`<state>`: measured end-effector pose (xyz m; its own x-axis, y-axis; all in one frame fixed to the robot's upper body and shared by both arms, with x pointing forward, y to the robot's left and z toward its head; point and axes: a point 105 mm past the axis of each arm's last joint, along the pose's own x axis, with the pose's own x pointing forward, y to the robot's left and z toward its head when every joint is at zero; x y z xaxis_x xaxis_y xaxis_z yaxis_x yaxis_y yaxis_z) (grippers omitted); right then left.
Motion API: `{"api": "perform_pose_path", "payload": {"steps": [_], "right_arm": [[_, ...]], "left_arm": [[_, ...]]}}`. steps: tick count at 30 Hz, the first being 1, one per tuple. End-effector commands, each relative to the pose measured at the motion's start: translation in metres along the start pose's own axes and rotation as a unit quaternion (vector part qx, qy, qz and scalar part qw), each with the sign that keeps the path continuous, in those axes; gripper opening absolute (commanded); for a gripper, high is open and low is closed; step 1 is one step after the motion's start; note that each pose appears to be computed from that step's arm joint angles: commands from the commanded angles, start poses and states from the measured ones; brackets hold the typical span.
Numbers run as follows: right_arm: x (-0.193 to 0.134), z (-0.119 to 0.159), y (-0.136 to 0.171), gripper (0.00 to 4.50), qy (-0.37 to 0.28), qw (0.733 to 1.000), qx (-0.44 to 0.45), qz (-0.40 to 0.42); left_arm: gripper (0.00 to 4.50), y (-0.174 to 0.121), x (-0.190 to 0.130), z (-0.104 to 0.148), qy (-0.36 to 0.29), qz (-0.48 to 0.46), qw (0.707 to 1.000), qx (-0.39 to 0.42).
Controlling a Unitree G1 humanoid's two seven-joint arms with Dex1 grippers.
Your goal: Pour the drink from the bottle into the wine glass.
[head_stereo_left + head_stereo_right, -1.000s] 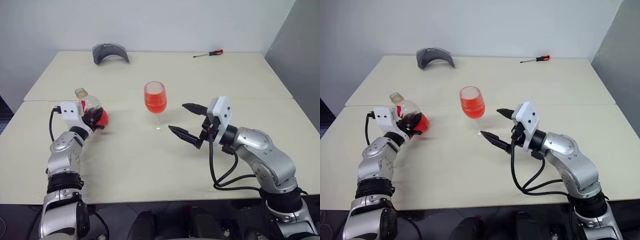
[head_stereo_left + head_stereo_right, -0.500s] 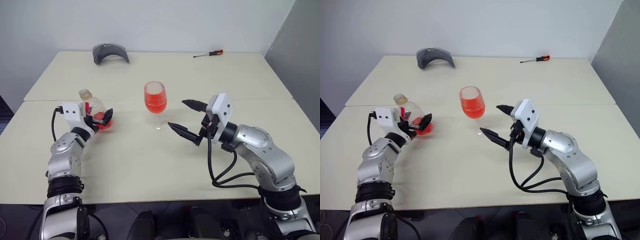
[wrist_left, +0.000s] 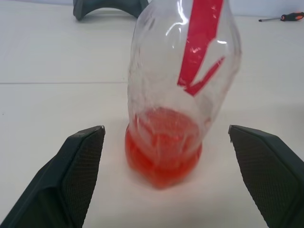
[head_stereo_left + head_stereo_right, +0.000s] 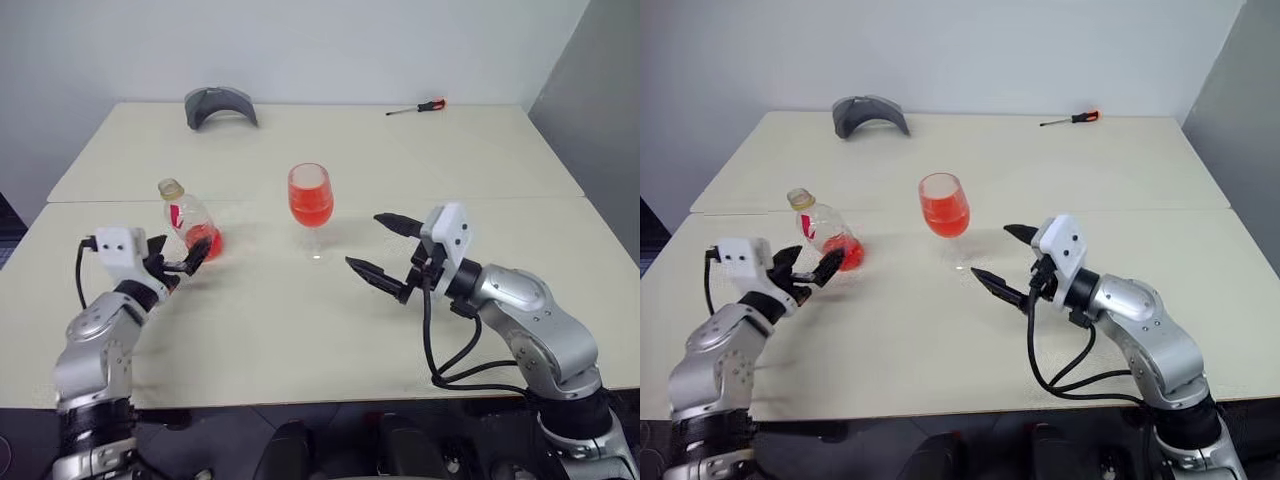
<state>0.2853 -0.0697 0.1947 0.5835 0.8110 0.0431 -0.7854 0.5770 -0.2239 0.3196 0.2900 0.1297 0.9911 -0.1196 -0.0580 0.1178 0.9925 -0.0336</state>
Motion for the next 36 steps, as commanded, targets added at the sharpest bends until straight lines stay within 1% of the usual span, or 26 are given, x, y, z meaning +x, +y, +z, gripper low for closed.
{"api": "perform_pose_path", "payload": {"steps": [1,3,6,11,13,16,21,23,29,32,36], "right_arm": [[-0.01,0.006,-0.008,4.5,-0.003,0.999,-0.016,-0.049],[-0.015,0.0,-0.014,4.5,0.009,0.997,-0.016,-0.081],[-0.027,-0.013,-0.032,4.5,0.03,0.985,-0.003,-0.171],[-0.042,-0.029,-0.043,4.5,0.054,0.964,0.026,-0.261],[-0.046,-0.032,-0.044,4.5,0.06,0.957,0.032,-0.281],[-0.053,-0.038,-0.043,4.5,0.071,0.949,0.034,-0.304],[-0.061,-0.047,-0.044,4.5,0.085,0.939,0.035,-0.332],[-0.067,-0.052,-0.045,4.5,0.092,0.93,0.034,-0.353],[-0.078,-0.061,-0.045,4.5,0.1,0.914,0.047,-0.391],[-0.079,-0.064,-0.042,4.5,0.101,0.91,0.055,-0.398],[-0.079,-0.064,-0.042,4.5,0.101,0.91,0.055,-0.399]], "left_arm": [[4.48,-0.009,-0.008,0.019,-0.028,0.002,1.0,0.009],[4.48,-0.016,-0.013,0.017,-0.023,0.002,1.0,0.008],[4.48,-0.019,-0.023,0.004,-0.007,0.022,1.0,0.006],[4.48,-0.027,-0.035,-0.011,0.019,0.027,0.999,-0.004],[4.48,-0.029,-0.039,-0.018,0.033,0.031,0.999,-0.004],[4.48,-0.036,-0.046,-0.028,0.053,0.031,0.998,-0.002],[4.48,-0.044,-0.047,-0.036,0.068,0.034,0.997,-0.002],[4.48,-0.049,-0.048,-0.039,0.076,0.037,0.996,0.008],[4.48,-0.068,-0.059,-0.049,0.087,0.017,0.996,0.021],[4.48,-0.08,-0.057,-0.046,0.072,-0.01,0.996,0.045],[4.48,-0.082,-0.049,-0.038,0.054,-0.001,0.997,0.046]]}}
